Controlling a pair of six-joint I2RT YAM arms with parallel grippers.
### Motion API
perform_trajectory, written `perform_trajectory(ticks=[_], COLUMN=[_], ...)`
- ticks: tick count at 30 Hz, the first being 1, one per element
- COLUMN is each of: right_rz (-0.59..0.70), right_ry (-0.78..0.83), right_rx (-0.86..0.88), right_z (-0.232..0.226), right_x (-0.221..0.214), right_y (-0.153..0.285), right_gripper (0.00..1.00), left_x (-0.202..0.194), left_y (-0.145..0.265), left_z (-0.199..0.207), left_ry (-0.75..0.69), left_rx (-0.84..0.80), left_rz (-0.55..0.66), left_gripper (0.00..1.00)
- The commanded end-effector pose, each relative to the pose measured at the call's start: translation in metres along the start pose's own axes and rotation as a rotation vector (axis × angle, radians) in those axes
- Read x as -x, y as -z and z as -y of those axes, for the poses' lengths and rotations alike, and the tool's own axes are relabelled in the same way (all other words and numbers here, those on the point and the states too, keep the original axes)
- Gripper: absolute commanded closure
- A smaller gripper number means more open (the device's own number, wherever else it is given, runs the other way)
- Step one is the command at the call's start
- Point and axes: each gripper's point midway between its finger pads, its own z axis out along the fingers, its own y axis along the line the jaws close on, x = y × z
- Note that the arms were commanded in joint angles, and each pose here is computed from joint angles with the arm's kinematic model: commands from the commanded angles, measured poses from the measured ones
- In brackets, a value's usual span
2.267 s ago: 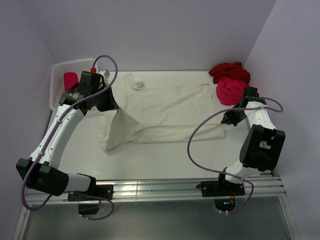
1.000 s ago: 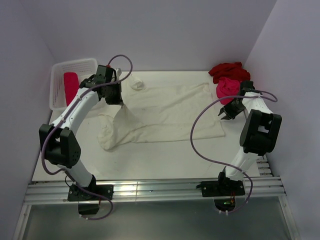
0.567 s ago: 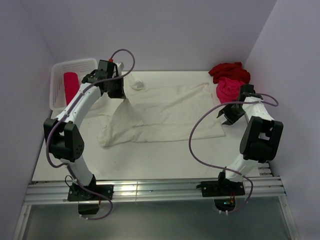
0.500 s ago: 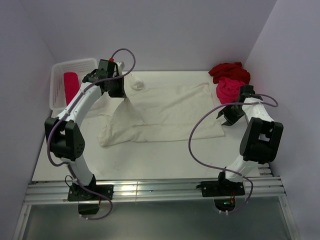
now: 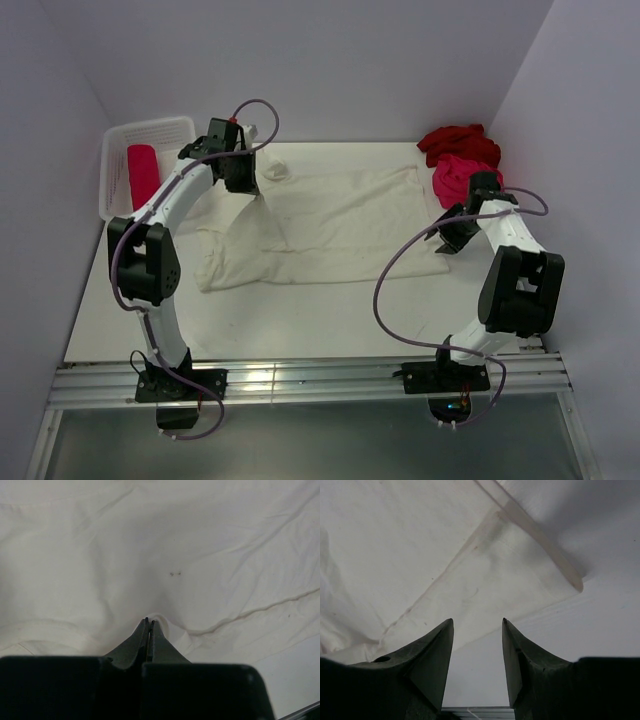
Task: Roll the t-shirts
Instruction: Fold the tshirt
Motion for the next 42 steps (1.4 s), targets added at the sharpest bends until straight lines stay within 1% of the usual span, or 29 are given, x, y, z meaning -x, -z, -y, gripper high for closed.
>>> perform_trajectory(ticks=[1, 8, 10, 11, 12, 13, 14, 16, 17, 18, 20, 22, 23, 24, 25, 26, 27, 28, 29, 30, 32, 33, 35, 36, 37, 38, 39, 40, 42], right_rz=[0.03, 0.009, 0.01, 0.008, 0.011, 0.013, 0.004, 0.009, 0.003, 0.012, 0.021, 0.05, 0.049, 0.065, 0.078, 0.082, 0.099, 0.098, 0.106, 0.116, 0.108, 0.111, 0.112, 0.115, 0.116, 0.113, 0.11, 0.108, 0.125], right_ry=[0.034, 0.037, 0.028, 0.023, 0.016, 0.007, -0.002, -0.018, -0.024, -0.028, -0.042, -0.061, -0.078, -0.09, -0.104, -0.117, -0.138, -0.149, -0.158, -0.163, -0.177, -0.187, -0.198, -0.209, -0.212, -0.216, -0.226, -0.231, -0.235], right_rx=[0.021, -0.002, -0.01, -0.013, -0.013, -0.012, -0.018, -0.024, -0.029, -0.04, -0.039, -0.048, -0.055, -0.051, -0.049, -0.051, -0.045, -0.05, -0.056, -0.061, -0.068, -0.067, -0.068, -0.076, -0.077, -0.077, -0.083, -0.094, -0.112], right_z=[-0.004, 0.013, 0.017, 0.021, 0.023, 0.024, 0.029, 0.032, 0.035, 0.037, 0.04, 0.044, 0.05, 0.051, 0.052, 0.055, 0.057, 0.059, 0.061, 0.062, 0.062, 0.062, 0.063, 0.064, 0.065, 0.066, 0.067, 0.069, 0.073], right_x=[-0.006, -0.028, -0.031, -0.035, -0.036, -0.038, -0.042, -0.043, -0.045, -0.045, -0.045, -0.043, -0.044, -0.04, -0.037, -0.036, -0.028, -0.026, -0.021, -0.017, -0.012, -0.009, -0.008, -0.007, -0.007, -0.007, -0.007, -0.009, -0.006], right_y=[0.011, 0.007, 0.006, 0.005, 0.004, 0.003, 0.001, 0.0, -0.002, -0.001, -0.002, -0.001, -0.003, -0.004, -0.005, -0.007, -0.008, -0.011, -0.013, -0.014, -0.02, -0.022, -0.027, -0.031, -0.034, -0.036, -0.039, -0.041, -0.042], right_gripper=[0.49, 0.49, 0.49, 0.5, 0.49, 0.49, 0.49, 0.49, 0.49, 0.49, 0.49, 0.49, 0.49, 0.5, 0.5, 0.5, 0.5, 0.5, 0.5, 0.5, 0.5, 0.5, 0.5, 0.5, 0.51, 0.52, 0.53, 0.55, 0.61], left_x=[0.032, 0.03, 0.032, 0.028, 0.027, 0.027, 0.023, 0.028, 0.033, 0.035, 0.04, 0.039, 0.039, 0.028, 0.021, 0.023, 0.017, 0.001, -0.007, -0.029, -0.042, -0.066, -0.081, -0.103, -0.104, -0.11, -0.13, -0.13, -0.152], left_y=[0.007, -0.009, -0.013, -0.02, -0.024, -0.024, -0.029, -0.026, -0.019, -0.015, -0.001, 0.01, 0.024, 0.026, 0.031, 0.052, 0.058, 0.071, 0.077, 0.074, 0.094, 0.09, 0.103, 0.098, 0.108, 0.11, 0.104, 0.111, 0.106], left_z=[0.011, 0.008, 0.006, 0.003, 0.0, -0.001, -0.004, -0.006, -0.004, -0.003, -0.002, -0.002, 0.004, 0.004, 0.006, 0.014, 0.019, 0.022, 0.024, 0.021, 0.02, 0.01, 0.004, -0.002, -0.002, -0.003, -0.008, -0.006, -0.015], left_ry=[-0.043, -0.037, -0.031, -0.021, -0.019, -0.011, -0.003, 0.004, 0.008, 0.01, 0.016, 0.023, 0.036, 0.048, 0.059, 0.074, 0.085, 0.111, 0.121, 0.143, 0.183, 0.208, 0.253, 0.275, 0.306, 0.325, 0.352, 0.39, 0.439], left_rx=[-0.042, -0.029, -0.008, 0.001, 0.011, 0.026, 0.036, 0.055, 0.054, 0.06, 0.075, 0.085, 0.068, 0.062, 0.05, 0.028, 0.002, -0.017, -0.033, -0.031, -0.019, 0.019, 0.054, 0.072, 0.072, 0.071, 0.081, 0.056, 0.074], left_rz=[0.086, 0.064, 0.064, 0.046, 0.034, 0.024, 0.003, 0.013, 0.032, 0.041, 0.05, 0.047, 0.057, 0.036, 0.029, 0.065, 0.068, 0.063, 0.066, 0.029, 0.053, 0.006, 0.014, -0.022, 0.023, 0.029, 0.0, 0.032, 0.003], left_gripper=[0.98, 0.97, 0.93, 0.89, 0.77, 0.71, 0.61, 0.56, 0.55, 0.5, 0.46, 0.46, 0.45, 0.43, 0.35, 0.29, 0.09, 0.01, 0.0, 0.01, 0.01, 0.0, 0.0, 0.01, 0.0, 0.0, 0.01, 0.0, 0.01])
